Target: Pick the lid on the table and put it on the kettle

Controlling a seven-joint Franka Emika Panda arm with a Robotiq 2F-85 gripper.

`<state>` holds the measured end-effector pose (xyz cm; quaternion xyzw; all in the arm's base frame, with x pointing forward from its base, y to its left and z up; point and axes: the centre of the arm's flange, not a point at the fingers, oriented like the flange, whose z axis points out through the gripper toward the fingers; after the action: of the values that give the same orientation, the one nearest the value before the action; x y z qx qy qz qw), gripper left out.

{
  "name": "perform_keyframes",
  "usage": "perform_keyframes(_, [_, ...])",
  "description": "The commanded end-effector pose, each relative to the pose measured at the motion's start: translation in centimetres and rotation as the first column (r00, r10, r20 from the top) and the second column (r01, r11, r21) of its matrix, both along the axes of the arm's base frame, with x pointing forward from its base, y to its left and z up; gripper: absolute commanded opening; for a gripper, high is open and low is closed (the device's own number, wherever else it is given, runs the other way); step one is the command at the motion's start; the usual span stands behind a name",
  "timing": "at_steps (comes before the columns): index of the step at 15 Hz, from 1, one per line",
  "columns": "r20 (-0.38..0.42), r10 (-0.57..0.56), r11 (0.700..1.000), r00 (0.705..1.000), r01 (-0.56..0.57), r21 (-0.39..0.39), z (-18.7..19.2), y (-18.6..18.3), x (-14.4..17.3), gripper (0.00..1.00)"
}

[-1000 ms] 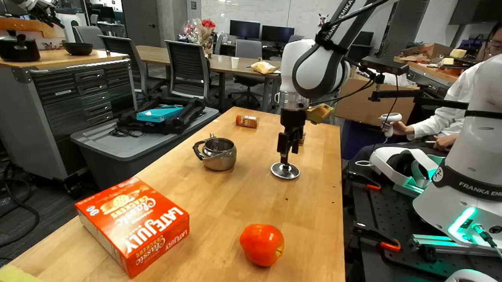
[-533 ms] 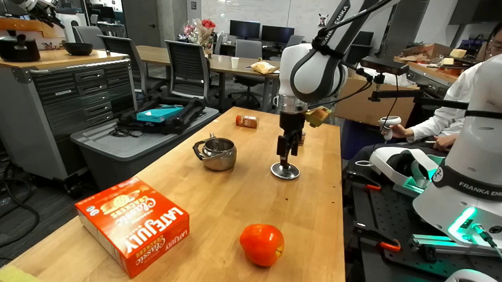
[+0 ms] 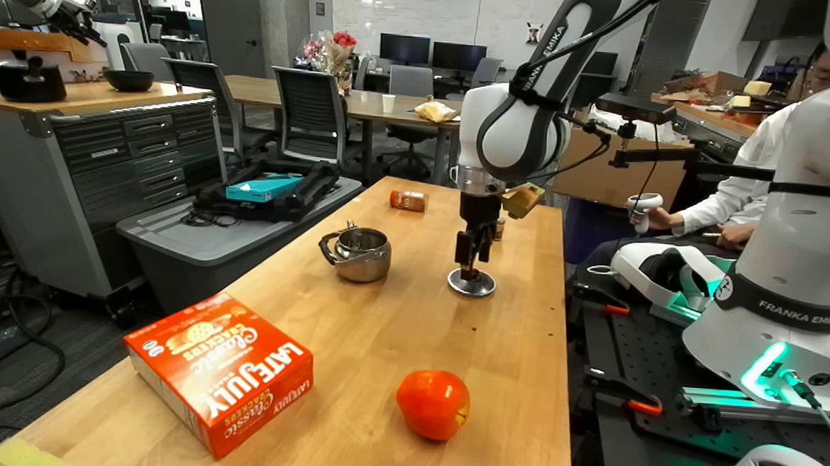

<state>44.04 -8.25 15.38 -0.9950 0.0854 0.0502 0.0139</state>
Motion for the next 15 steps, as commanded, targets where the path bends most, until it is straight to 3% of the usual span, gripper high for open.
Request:
perform_keyframes(1, [0.017, 0.012, 1.0, 1.0, -0.012, -0.01, -0.6, -0.5, 0.8, 0.74])
perform_keyframes(9, [0.061, 0.04, 0.999, 0.997, -0.041, 0.019, 1.5, 1.4, 0.7, 0.11])
perform_keyframes(10, [0.066, 0.042, 0.999, 0.997, -0.044, 0.025, 1.8, 1.7, 0.6, 0.07])
perform_keyframes(11, [0.071, 0.044, 0.998, 0.996, -0.046, 0.031, 2.1, 2.0, 0.6, 0.1])
perform_keyframes(15, [0.085, 0.052, 0.997, 0.995, -0.056, 0.045, 3.5, 3.1, 0.8, 0.09])
